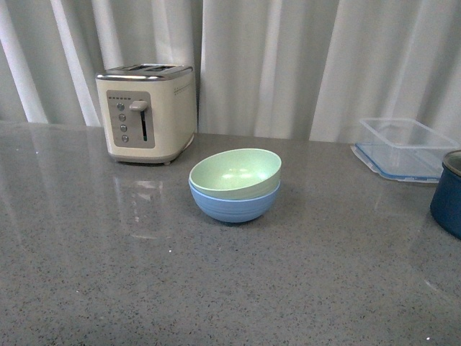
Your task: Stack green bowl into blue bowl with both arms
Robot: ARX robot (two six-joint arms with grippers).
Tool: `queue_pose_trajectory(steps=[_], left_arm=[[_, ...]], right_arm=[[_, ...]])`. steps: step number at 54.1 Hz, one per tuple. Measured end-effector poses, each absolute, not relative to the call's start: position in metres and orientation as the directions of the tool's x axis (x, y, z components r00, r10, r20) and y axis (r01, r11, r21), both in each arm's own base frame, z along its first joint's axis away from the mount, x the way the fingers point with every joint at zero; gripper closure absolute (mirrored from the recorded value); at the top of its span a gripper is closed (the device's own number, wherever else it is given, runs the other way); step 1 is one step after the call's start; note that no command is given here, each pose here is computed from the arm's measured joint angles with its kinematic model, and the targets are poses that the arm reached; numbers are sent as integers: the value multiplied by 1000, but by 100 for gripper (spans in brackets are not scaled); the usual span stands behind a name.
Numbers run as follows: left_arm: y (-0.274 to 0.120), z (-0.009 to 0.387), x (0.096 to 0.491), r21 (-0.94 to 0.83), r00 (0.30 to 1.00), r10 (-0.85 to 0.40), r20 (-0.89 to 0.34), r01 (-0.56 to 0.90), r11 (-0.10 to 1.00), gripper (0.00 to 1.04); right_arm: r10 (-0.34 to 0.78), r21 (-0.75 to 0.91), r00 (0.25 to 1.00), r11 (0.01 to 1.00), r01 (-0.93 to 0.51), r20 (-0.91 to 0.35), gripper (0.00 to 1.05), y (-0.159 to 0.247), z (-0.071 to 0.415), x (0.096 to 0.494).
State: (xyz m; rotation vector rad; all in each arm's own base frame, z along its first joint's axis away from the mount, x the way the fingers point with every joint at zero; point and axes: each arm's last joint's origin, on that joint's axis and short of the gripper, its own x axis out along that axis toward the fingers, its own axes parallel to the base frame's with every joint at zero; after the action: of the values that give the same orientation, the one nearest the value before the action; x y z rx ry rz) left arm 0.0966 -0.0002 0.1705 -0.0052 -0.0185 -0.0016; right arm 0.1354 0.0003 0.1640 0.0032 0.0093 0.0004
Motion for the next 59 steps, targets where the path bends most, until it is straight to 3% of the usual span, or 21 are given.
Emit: queue_pose_trajectory(steps=[59], left_arm=[[0, 171, 97, -5, 1000, -2, 19, 2, 1000, 7]], right_arm=[[3, 3, 1000, 1000, -3, 6, 104, 0, 166, 98]])
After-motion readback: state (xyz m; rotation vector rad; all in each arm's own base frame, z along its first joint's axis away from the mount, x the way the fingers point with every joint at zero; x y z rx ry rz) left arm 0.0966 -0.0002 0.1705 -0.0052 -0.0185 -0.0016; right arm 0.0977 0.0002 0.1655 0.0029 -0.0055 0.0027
